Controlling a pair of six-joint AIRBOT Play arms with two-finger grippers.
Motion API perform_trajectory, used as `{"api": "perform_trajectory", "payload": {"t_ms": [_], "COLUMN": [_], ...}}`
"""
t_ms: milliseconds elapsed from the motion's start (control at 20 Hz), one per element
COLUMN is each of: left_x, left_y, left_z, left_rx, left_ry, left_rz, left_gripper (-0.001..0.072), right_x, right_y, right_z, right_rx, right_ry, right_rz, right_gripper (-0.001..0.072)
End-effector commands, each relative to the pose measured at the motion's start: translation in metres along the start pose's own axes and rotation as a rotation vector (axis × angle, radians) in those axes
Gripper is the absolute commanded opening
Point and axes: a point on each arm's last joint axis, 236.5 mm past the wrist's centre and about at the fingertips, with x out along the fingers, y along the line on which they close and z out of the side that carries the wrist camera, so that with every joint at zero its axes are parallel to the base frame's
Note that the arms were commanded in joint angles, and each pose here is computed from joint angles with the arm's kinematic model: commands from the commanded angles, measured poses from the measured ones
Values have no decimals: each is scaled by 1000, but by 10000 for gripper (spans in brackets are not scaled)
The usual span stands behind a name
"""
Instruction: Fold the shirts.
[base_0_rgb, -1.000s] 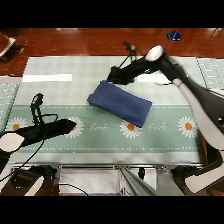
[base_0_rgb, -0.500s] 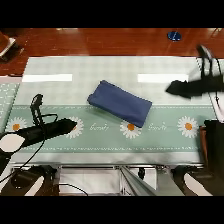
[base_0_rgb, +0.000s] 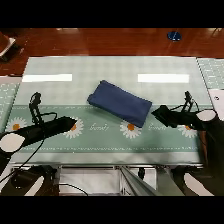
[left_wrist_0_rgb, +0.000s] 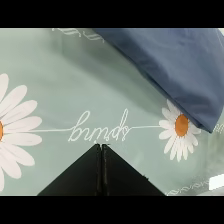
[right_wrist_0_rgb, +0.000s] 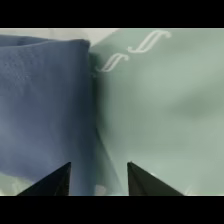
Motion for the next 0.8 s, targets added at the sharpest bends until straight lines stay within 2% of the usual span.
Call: {"api": "perform_trajectory", "payload": {"t_ms": [0, 100, 250, 300, 400, 600, 750], "left_x": [0, 0, 0, 0, 0, 0, 0], "left_y": [0, 0, 0, 0, 0, 0, 0], "left_z": [4, 5, 7, 8, 8, 8, 8], "left_rx": [3, 3, 3, 3, 3, 3, 3], "left_ry": [-16, -21, -30, -33, -34, -34, -34], "left_rz": [0, -1, -2, -2, -3, -3, -3], "left_gripper": [18, 19, 19, 18, 19, 19, 19], "right_x": [31, 45, 67, 74, 78, 45, -3], "right_y": [23, 22, 40, 51, 79, 140, 173], "right_z": [-4, -2, -13, -18, -26, -10, 31], "right_rx": [34, 56, -5, -45, -194, -430, -573], "right_ry": [144, 205, 294, 323, 365, 387, 269], "right_rz": [121, 118, 121, 127, 170, 225, 149], "right_gripper": [409, 409, 399, 334, 11, 16, 16]}}
